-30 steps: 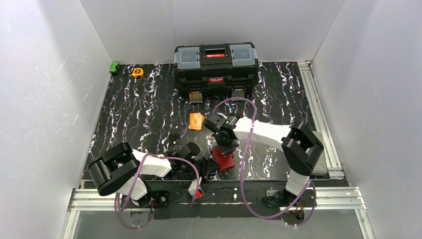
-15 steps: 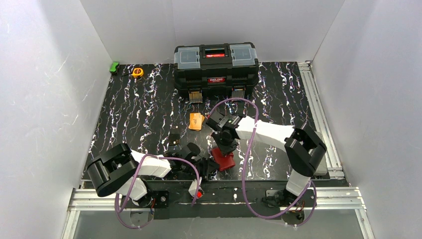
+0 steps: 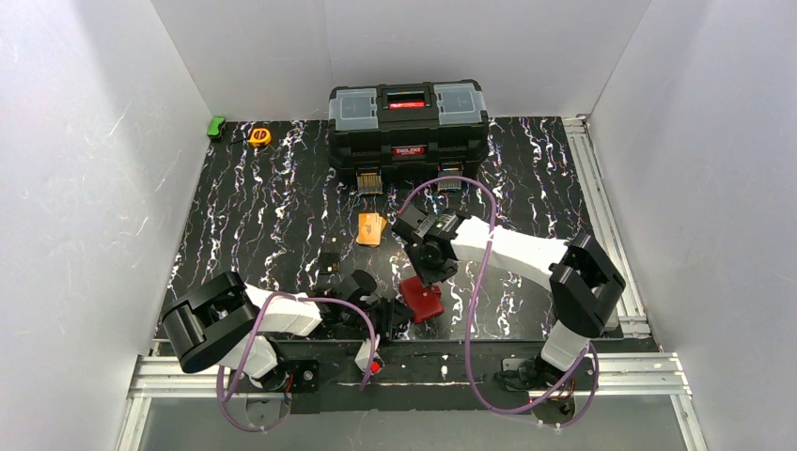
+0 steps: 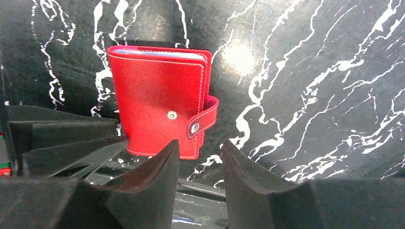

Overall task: Put the credit cards into the card holder
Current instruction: Close the card holder at the center of the board.

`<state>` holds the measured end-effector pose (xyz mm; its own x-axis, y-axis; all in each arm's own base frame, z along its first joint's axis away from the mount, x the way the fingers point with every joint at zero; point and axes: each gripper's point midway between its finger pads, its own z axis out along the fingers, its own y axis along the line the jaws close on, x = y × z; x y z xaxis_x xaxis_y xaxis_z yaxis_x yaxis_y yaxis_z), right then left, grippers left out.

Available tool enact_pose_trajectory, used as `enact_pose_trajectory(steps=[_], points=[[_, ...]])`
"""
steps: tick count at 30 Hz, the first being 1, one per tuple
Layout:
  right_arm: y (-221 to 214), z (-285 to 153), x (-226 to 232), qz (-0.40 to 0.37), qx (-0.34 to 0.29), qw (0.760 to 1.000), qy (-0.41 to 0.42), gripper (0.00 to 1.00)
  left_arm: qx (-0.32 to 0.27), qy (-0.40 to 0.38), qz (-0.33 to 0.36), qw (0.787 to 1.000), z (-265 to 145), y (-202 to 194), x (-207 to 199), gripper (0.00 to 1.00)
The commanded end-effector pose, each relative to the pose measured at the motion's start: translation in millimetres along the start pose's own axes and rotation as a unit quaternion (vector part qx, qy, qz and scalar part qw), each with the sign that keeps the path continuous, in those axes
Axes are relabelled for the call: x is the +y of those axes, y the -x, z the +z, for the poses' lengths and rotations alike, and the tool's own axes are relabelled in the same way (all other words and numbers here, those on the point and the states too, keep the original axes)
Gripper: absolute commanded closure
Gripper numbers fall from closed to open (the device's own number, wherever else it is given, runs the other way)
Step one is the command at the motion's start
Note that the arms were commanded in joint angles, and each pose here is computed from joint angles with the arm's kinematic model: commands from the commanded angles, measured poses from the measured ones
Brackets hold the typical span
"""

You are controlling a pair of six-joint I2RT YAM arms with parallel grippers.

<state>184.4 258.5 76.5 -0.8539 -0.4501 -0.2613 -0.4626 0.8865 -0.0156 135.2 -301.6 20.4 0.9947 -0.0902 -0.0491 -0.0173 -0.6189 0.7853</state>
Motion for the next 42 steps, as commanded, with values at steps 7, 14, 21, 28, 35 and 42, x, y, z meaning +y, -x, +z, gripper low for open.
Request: enact_pose_trajectory(steps=[7, 14, 21, 28, 35, 42], points=[[8.2, -3.3, 12.4, -0.008, -0.004, 1.000, 0.014, 0.56, -0.030, -0.083, -0.076, 0.993, -1.8, 26.1, -57.8, 0.75], [3.2, 6.1, 14.6, -0.004, 0.007, 1.000, 0.012, 0.56, -0.031, -0.085, -0.074, 0.993, -1.8, 26.6, -58.8, 0.75], [3.9, 9.7, 11.7, -0.004, 0.006, 1.000, 0.000, 0.69, -0.030, -0.082, -0.073, 0.994, -1.9, 26.6, -57.8, 0.75], [1.8, 12.2, 10.4, -0.003, 0.015, 1.000, -0.006, 0.72, -0.031, -0.081, -0.072, 0.994, -1.8, 26.8, -57.6, 0.75], [5.0, 11.3, 10.8, 0.001, 0.010, 1.000, -0.008, 0.84, -0.033, -0.082, -0.070, 0.994, -1.3, 28.7, -58.7, 0.75], [9.6, 6.0, 11.6, 0.003, -0.001, 1.000, -0.004, 0.93, -0.037, -0.083, -0.067, 0.994, -0.8, 31.4, -59.8, 0.75]])
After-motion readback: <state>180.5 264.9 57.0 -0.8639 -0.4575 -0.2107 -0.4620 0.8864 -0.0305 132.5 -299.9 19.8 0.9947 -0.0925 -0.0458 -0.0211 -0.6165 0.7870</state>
